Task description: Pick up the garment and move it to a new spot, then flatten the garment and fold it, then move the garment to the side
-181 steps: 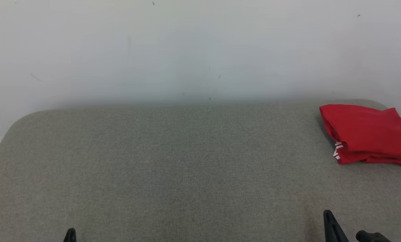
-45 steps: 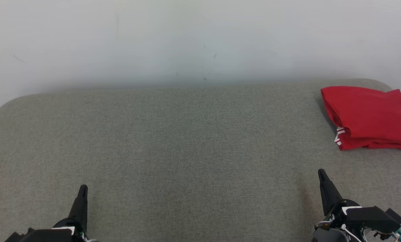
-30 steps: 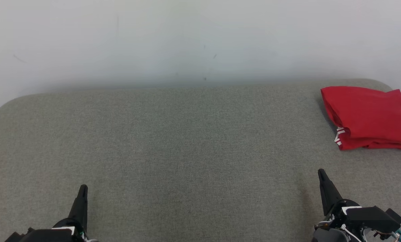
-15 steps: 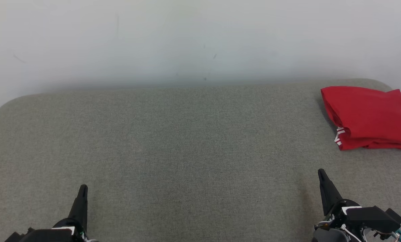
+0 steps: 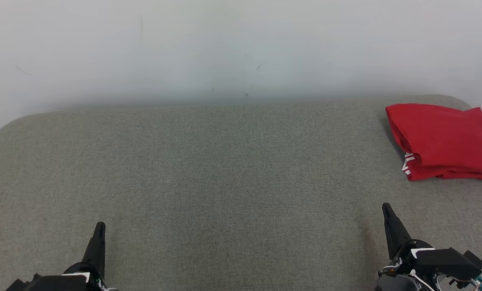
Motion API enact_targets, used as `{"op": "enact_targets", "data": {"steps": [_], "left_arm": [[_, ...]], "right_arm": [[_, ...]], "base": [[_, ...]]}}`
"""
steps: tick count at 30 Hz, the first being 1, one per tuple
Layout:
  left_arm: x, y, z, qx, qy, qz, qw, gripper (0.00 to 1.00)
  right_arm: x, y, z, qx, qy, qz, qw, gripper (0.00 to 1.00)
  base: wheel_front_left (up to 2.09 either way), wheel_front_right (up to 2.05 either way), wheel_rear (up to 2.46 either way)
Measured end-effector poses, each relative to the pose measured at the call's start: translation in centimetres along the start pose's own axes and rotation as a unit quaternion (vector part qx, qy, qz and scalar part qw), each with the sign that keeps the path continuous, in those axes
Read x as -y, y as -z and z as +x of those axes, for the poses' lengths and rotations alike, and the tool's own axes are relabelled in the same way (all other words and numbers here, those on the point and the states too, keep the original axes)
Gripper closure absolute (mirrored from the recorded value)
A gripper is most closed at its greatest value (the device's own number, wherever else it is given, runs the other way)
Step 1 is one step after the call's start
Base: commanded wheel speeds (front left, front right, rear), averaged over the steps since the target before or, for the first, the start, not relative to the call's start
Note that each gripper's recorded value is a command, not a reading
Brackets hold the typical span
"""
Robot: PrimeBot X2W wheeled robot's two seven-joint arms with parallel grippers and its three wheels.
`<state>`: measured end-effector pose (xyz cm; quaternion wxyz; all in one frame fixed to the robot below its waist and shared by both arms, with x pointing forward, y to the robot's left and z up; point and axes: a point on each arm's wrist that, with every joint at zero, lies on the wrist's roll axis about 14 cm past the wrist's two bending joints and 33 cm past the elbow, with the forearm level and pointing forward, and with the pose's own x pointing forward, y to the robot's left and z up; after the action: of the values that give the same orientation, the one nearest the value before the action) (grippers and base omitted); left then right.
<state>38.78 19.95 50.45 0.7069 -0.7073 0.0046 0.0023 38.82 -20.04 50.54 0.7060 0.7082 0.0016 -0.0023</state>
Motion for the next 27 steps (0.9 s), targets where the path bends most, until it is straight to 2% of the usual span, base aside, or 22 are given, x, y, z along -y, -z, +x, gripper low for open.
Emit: {"op": "enact_targets", "data": {"steps": [27], "left_arm": [[0.01, 0.01, 0.00, 0.000, 0.000, 0.000, 1.000, 1.00]], "right_arm": [[0.00, 0.01, 0.00, 0.000, 0.000, 0.000, 1.000, 1.00]], "base": [[0.00, 0.00, 0.00]]}}
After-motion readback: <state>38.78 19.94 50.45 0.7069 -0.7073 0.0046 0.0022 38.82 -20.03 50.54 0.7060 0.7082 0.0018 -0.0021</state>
